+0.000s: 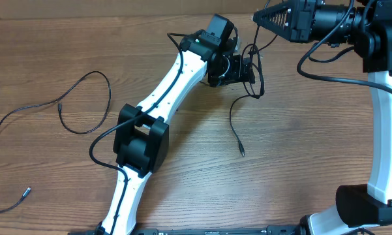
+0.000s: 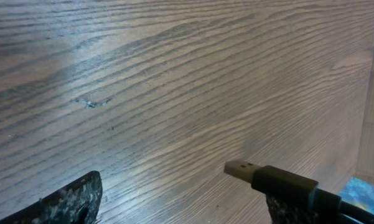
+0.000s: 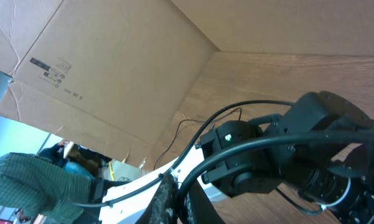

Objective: Untangle cables

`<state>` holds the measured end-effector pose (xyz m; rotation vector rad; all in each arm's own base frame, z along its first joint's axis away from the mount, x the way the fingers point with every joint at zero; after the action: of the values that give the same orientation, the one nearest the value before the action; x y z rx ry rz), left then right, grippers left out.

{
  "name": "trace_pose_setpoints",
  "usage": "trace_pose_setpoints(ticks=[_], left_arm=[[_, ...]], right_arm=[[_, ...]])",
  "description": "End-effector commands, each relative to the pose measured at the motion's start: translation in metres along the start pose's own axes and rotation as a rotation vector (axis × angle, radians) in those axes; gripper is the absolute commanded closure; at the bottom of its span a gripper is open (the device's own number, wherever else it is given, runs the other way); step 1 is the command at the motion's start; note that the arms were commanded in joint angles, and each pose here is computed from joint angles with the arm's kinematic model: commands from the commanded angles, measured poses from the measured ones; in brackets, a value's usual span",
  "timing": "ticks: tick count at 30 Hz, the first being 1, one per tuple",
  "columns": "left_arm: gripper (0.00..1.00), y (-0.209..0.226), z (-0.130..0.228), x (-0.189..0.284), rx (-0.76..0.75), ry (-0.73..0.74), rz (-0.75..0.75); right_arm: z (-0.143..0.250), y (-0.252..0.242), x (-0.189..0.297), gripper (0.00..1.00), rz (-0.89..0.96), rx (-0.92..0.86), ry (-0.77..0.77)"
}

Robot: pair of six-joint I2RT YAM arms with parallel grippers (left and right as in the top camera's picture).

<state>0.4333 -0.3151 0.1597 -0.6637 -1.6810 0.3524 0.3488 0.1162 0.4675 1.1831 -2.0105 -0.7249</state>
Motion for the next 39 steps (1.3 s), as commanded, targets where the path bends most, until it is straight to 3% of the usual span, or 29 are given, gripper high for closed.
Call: trace_pose_setpoints(ticks=[1,6,11,17,28,29,31,39], left_arm=[[0.13,-0.004,0.001,-0.006,0.030,-0.006,-0.016],[0.14,-0.005,0.002,-0.007,0.050,-0.007,-0.015],[0.37,-0.005,0.002,-0.007,0.050,-0.006,-0.015],[0.55,-0.005,0.002,-0.007,0.050,-0.006,-0.015],[0.74,-0.005,0.002,-0.007,0.050,-0.006,-0.016],[0.83,-0.005,0.002,-0.007,0.050,-0.006,-0.016],[0.92,-0.005,0.002,-0.007,0.050,-0.007,-0.016],[0.96,-0.003,0.001,-0.007,0.050,-0.015,-0.033]], right_arm=[[-0.001,0.020,0.011,0.96,-0.009,0.069,-0.029],[-0.002,0.018,0.011,0.96,0.008,0.065,-0.034],[0.001,0.016,0.011,0.96,0.021,0.062,-0.027],[0.002,0.013,0.011,0.96,0.039,0.056,-0.025],[0.002,0.011,0.011,0.96,0.054,0.053,-0.028],[0.002,0.011,0.011,0.96,0.055,0.052,-0.028],[0.001,0.011,0.011,0.96,0.057,0.053,-0.030],[0.000,0.008,0.015,0.96,0.066,0.048,-0.039]])
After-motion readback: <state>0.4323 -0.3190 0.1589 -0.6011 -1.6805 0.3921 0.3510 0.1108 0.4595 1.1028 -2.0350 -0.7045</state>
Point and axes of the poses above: each gripper's point midway between its finger pads, its own x axis back along the fingers, its own y axis along the line the jaws close on, z = x × y, the point moved 6 cm from there along x, back along the fingers, and after that the axes turned 4 degrees about -x, right-handed, at the moved point
